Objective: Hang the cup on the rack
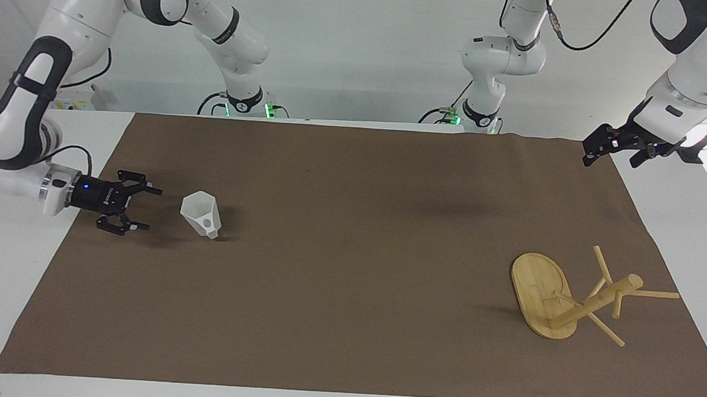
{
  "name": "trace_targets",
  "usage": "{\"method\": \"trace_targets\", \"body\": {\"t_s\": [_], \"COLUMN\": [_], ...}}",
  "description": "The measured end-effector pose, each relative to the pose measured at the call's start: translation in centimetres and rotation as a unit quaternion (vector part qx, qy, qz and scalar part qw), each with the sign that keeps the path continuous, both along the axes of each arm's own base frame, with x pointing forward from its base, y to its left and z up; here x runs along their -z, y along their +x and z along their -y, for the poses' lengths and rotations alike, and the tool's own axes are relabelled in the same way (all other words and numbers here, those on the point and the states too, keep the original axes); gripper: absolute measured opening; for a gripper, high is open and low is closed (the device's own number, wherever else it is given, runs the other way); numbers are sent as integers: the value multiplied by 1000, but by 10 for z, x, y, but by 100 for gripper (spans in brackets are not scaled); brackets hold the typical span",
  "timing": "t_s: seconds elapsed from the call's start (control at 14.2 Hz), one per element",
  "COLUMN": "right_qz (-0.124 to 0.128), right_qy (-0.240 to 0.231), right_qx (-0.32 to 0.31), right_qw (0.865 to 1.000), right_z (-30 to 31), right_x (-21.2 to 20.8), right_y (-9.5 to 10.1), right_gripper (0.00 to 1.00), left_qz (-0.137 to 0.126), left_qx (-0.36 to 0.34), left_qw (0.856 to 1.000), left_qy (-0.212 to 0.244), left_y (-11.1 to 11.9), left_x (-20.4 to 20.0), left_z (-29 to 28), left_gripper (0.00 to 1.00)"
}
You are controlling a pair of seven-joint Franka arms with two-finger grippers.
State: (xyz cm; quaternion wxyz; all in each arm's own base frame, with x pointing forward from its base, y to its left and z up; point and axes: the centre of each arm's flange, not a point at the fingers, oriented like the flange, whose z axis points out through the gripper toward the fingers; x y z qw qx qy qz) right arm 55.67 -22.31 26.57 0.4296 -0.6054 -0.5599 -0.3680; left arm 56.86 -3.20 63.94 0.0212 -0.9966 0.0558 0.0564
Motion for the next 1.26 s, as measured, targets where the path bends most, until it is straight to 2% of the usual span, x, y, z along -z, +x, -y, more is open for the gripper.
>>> {"method": "trace_targets", "body": {"t_s": [0.21, 0.56, 0.77, 1.26], "right_qz": [35, 68, 73, 71], "right_qy": [44, 56, 63, 56], "right_qx": [-27, -43, -50, -54], "right_qw": [998, 995, 994, 994], "right_z": [-11, -16, -26, -58], "right_x": [35, 48, 57, 69], "right_y": [-4, -11, -17, -8], "right_gripper": [100, 100, 100, 100], "left_qz": [0, 0, 0, 0], "left_qx": [0, 0, 0, 0], "left_qw": [1000, 1000, 1000, 1000], "left_qy": [0, 0, 0, 0], "left_y": [0, 0, 0, 0], "left_x": [0, 0, 0, 0], "left_z": [0, 0, 0, 0], "left_gripper": [100, 100, 100, 100]}}
